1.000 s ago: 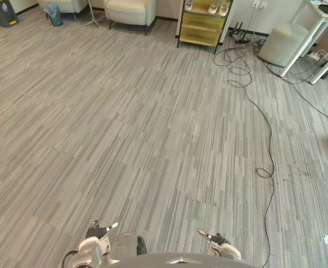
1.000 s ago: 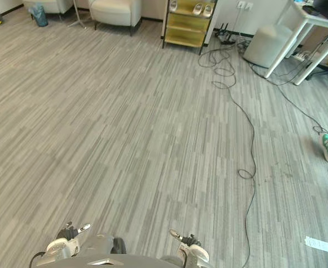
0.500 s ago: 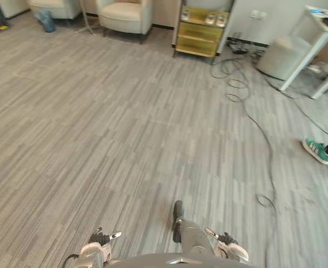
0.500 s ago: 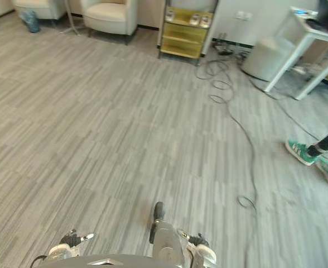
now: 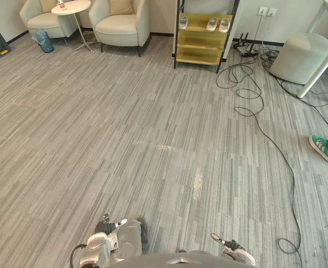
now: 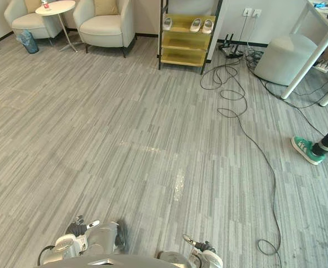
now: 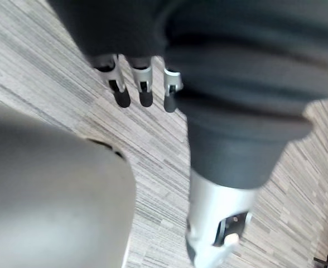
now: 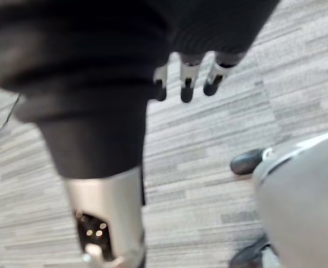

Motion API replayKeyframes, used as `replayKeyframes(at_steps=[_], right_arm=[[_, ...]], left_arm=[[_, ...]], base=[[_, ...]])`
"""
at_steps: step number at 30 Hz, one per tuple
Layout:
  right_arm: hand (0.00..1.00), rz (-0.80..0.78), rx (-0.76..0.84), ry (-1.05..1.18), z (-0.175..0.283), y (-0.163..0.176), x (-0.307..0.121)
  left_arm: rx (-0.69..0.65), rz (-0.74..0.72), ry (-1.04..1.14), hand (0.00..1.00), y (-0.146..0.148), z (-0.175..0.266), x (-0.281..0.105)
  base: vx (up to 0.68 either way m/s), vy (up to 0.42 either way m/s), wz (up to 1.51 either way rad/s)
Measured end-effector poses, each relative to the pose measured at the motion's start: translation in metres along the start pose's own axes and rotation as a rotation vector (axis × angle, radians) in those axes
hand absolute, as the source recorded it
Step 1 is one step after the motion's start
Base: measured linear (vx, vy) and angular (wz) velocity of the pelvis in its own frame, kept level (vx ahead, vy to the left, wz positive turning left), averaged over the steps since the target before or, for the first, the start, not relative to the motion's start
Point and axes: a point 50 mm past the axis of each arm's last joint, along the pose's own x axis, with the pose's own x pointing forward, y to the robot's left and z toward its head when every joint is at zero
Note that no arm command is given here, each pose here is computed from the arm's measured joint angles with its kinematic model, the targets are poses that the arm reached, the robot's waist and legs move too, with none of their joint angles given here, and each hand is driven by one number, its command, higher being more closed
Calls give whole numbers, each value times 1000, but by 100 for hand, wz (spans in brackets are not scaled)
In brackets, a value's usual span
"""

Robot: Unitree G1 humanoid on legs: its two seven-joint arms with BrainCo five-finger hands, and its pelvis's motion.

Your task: Pick up cushions and gather them together orderly.

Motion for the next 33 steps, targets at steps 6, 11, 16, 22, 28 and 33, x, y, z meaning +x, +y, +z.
replayKeyframes(at_steps=[6, 11, 16, 22, 28, 33], right_arm=[[0, 37, -22, 66, -23, 14, -5], [0, 56, -34, 8, -11, 16, -4], [0, 52, 18, -19, -4, 16, -3], [0, 52, 24, -52, 3, 15, -4], [0, 51, 7, -77, 9, 13, -4], [0, 36, -18, -36, -1, 8, -4]], left_arm=[[30, 33, 4, 0, 15, 3, 2], [107, 25, 57, 0, 16, -4, 4], [107, 5, 64, 0, 7, -3, 5], [24, 22, 111, 0, 6, -21, 0], [-34, 16, 81, 0, -1, -16, 0], [-31, 6, 28, 0, -4, -4, 0]], base=[[670, 217, -28], [492, 132, -4], [513, -32, 18], [569, -191, 18], [544, -300, -21], [379, -105, -14]])
